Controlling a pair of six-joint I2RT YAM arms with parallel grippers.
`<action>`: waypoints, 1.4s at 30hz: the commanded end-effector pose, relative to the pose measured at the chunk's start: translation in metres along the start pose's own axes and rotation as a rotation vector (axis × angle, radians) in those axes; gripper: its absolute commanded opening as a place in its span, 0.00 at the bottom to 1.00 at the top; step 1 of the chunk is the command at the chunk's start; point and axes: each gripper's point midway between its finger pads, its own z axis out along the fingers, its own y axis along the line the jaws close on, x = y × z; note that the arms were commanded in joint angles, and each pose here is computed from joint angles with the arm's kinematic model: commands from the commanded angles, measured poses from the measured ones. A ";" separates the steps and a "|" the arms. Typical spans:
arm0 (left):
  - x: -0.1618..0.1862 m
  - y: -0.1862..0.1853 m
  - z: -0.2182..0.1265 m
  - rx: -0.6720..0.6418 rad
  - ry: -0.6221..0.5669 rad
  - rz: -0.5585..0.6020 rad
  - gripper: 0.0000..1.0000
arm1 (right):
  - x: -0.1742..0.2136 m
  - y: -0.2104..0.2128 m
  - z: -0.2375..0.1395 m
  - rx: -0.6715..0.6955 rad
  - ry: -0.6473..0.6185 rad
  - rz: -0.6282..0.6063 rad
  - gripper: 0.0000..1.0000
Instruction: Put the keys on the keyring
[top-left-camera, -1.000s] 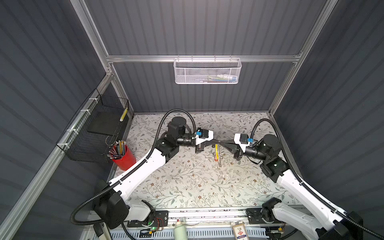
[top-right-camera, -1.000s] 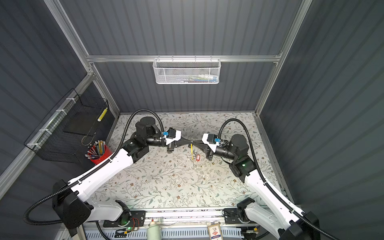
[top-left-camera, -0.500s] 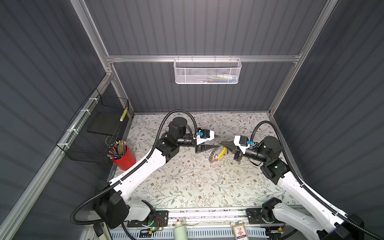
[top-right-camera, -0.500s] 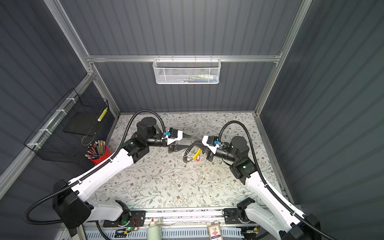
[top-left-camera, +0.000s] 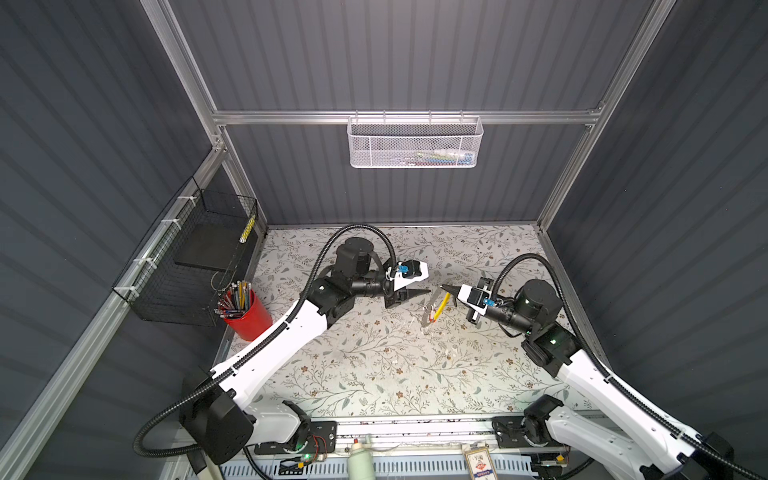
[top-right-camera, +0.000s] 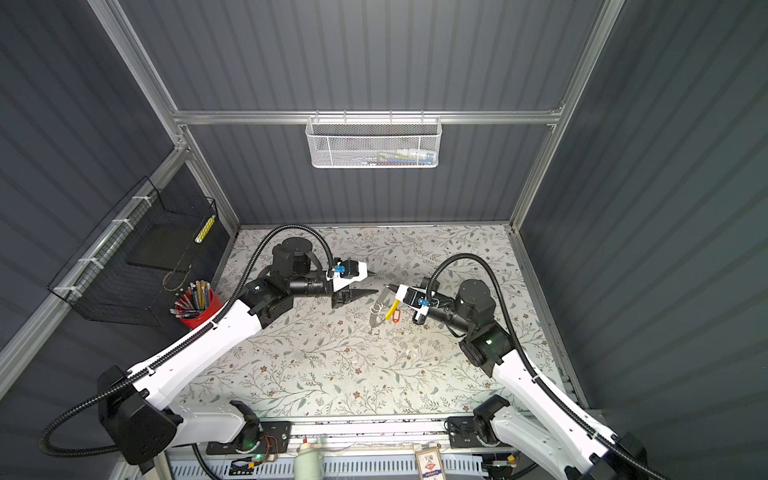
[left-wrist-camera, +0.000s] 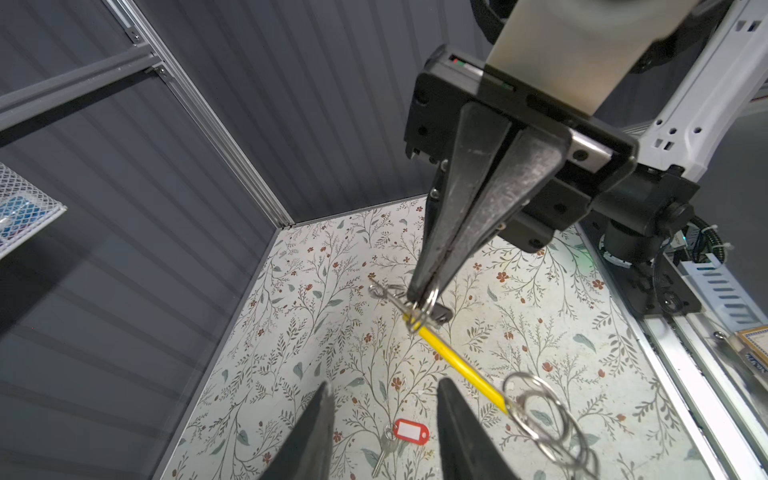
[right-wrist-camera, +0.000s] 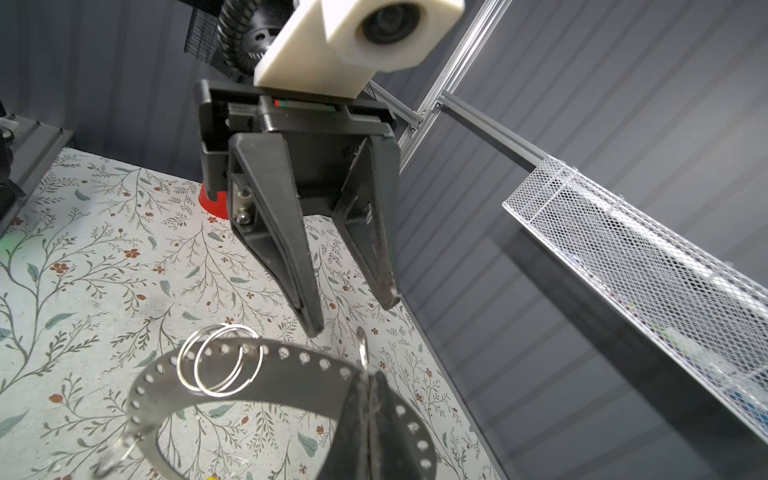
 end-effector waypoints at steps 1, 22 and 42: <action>-0.014 -0.002 -0.004 0.009 -0.016 0.031 0.38 | -0.004 -0.002 0.000 0.023 -0.024 -0.044 0.00; -0.013 -0.016 -0.004 0.013 -0.016 -0.012 0.30 | -0.015 0.015 -0.013 0.084 -0.222 -0.239 0.00; -0.018 -0.022 0.012 0.027 0.019 0.065 0.25 | -0.015 0.016 -0.014 0.077 -0.205 -0.249 0.00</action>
